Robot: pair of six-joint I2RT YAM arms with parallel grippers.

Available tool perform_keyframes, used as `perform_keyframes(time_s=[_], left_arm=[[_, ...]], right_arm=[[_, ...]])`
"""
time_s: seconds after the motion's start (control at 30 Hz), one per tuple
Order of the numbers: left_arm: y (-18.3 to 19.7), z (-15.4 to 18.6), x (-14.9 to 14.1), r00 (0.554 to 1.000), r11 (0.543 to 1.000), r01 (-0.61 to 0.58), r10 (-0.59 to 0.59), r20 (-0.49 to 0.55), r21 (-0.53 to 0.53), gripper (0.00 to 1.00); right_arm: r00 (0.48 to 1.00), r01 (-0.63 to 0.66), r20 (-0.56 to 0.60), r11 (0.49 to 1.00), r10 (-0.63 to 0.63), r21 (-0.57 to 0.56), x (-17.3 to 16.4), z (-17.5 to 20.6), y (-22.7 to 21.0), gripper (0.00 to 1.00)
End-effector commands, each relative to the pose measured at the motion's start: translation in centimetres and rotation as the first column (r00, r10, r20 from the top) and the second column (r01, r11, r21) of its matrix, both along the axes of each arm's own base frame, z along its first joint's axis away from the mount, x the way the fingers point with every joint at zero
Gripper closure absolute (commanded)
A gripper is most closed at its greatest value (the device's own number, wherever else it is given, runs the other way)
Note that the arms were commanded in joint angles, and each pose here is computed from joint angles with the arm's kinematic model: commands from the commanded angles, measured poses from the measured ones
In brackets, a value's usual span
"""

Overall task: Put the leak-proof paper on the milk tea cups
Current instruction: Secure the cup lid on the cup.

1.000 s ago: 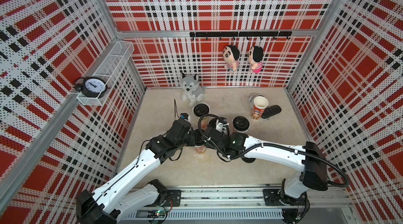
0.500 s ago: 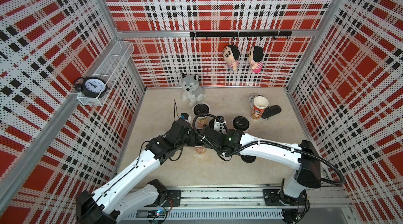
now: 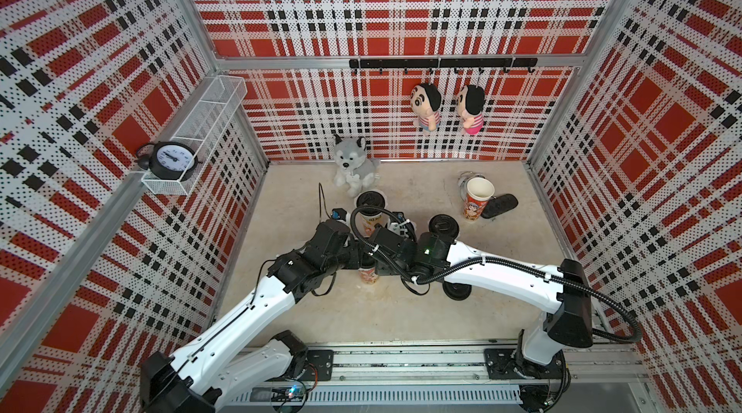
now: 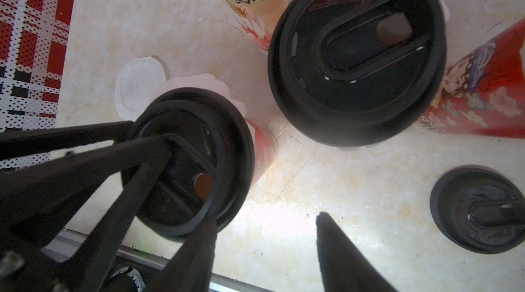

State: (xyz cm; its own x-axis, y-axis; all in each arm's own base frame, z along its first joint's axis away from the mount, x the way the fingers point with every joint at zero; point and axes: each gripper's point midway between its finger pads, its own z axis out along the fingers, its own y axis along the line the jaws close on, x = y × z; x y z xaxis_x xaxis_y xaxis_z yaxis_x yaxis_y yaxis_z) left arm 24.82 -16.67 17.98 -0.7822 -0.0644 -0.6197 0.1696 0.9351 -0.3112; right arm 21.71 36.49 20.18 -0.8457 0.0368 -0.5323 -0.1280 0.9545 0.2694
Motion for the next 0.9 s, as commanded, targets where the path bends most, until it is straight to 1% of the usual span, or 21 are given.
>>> perform_keyframes(time_s=[0.0, 0.13, 0.23, 0.5, 0.67, 0.87], left_arm=[[2.5, -6.5, -4.1, 0.968, 0.985, 0.05, -0.008, -0.249, 0.164, 0.58], [2.5, -6.5, -4.0, 0.968, 0.984, 0.053, -0.01, -0.249, 0.167, 0.58], [2.4, -6.4, -4.0, 0.969, 0.985, 0.053, -0.011, -0.247, 0.164, 0.58], [2.3, -6.5, -3.9, 0.968, 0.985, 0.059, -0.017, -0.251, 0.159, 0.58], [2.1, -6.5, -3.8, 0.967, 0.986, 0.063, -0.022, -0.252, 0.155, 0.58], [2.0, -6.4, -3.8, 0.968, 0.987, 0.064, -0.025, -0.249, 0.15, 0.58]], right_arm=[[0.999, -0.003, 0.046, 0.993, -0.002, 0.117, 0.5, 3.2, 1.4, 0.4], [0.998, 0.003, 0.059, 0.988, -0.012, 0.155, 0.7, 4.1, 1.5, 0.4], [0.999, 0.013, 0.05, 0.988, -0.021, 0.152, 1.1, 3.7, 1.4, 0.4], [0.999, 0.049, -0.002, 0.99, -0.049, 0.135, 2.9, 0.5, 1.2, 0.4], [0.998, 0.041, -0.05, 0.992, -0.035, 0.123, 3.0, -2.0, 2.1, 0.4], [0.995, 0.025, -0.099, 0.992, -0.013, 0.124, 2.2, -3.8, 2.6, 0.41]])
